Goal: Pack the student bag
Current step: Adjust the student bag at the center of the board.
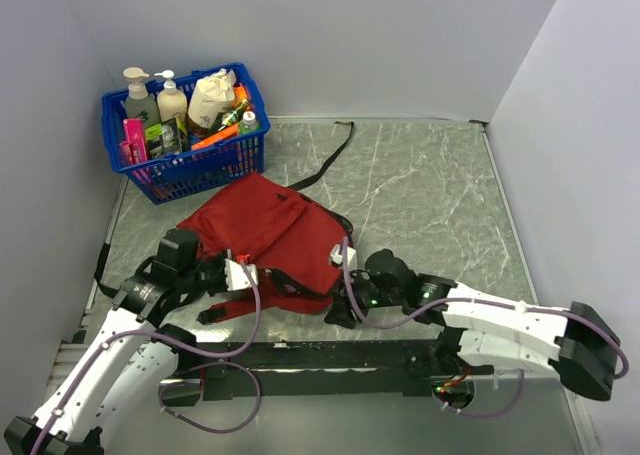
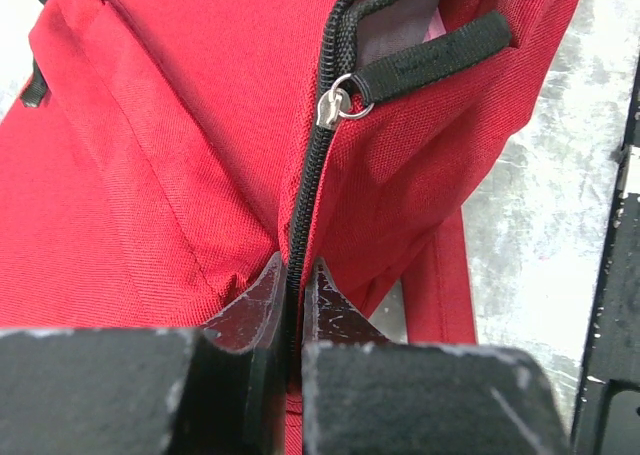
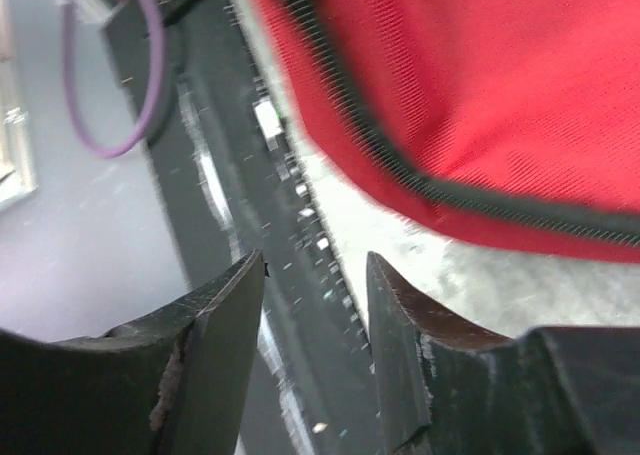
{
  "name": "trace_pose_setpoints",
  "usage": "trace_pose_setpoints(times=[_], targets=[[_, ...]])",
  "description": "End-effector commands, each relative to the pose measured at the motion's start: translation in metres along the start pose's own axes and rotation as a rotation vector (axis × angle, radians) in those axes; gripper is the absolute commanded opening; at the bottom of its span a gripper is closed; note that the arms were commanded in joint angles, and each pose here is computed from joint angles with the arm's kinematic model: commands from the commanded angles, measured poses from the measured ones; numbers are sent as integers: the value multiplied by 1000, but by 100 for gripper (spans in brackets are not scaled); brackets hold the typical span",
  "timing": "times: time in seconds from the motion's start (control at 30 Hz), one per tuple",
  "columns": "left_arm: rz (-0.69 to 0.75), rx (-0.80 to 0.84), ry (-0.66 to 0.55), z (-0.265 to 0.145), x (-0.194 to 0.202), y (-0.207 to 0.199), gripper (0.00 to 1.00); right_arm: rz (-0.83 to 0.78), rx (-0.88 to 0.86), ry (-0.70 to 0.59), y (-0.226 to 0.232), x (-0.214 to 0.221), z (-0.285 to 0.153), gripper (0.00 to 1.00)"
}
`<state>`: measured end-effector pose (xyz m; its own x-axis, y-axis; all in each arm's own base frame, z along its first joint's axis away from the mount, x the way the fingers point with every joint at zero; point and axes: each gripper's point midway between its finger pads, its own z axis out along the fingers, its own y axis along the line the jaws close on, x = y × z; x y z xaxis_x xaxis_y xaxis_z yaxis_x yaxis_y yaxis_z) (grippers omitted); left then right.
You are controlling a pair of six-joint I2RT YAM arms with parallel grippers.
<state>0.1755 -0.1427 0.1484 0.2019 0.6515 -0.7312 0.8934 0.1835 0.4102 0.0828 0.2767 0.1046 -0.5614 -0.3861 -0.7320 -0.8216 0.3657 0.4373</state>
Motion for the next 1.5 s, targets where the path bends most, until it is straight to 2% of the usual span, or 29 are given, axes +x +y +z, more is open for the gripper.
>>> trace_pose_setpoints(times=[0.0, 0.23, 0.3, 0.4, 0.43, 0.5, 0.57, 0.7, 0.73, 0.77, 0.8, 0.9, 1.1, 1.47], targets=[[10, -59, -63, -13, -25, 16, 1, -45, 70, -140, -16, -36, 19, 49], [19, -7, -44, -25, -24, -1, 1, -38, 193, -272, -44, -83, 38, 46], [27, 8, -35, -26, -21, -7, 5, -43, 229, -293, -51, -93, 41, 47], [44, 48, -30, -27, -18, -17, 39, -49, 252, -356, -52, -109, 36, 48], [60, 59, -34, -28, -19, -19, 59, -53, 243, -377, -49, -115, 33, 48], [61, 80, -70, -31, -30, -20, 84, -72, 209, -423, -38, -125, 24, 48], [62, 96, -111, -32, -44, -15, 97, -77, 191, -438, -34, -126, 19, 48], [8, 165, -254, -26, -86, -4, 96, -86, 162, -455, -26, -124, 11, 49], [-44, 202, -260, -19, -89, -3, 96, -83, 160, -453, -26, -123, 11, 49], [-15, 173, -311, -15, -103, 11, 96, -78, 159, -453, -26, -122, 10, 49], [-70, 196, -335, -10, -112, 8, 96, -77, 157, -453, -26, -121, 10, 49], [-92, 215, -380, 7, -128, 12, 96, -73, 174, -463, -29, -120, 9, 49], [-216, 315, -385, 41, -131, -10, 96, -83, 203, -475, -37, -127, 12, 48], [-212, 237, -340, 70, -112, -13, 96, -94, 167, -547, -26, -154, 2, 45]])
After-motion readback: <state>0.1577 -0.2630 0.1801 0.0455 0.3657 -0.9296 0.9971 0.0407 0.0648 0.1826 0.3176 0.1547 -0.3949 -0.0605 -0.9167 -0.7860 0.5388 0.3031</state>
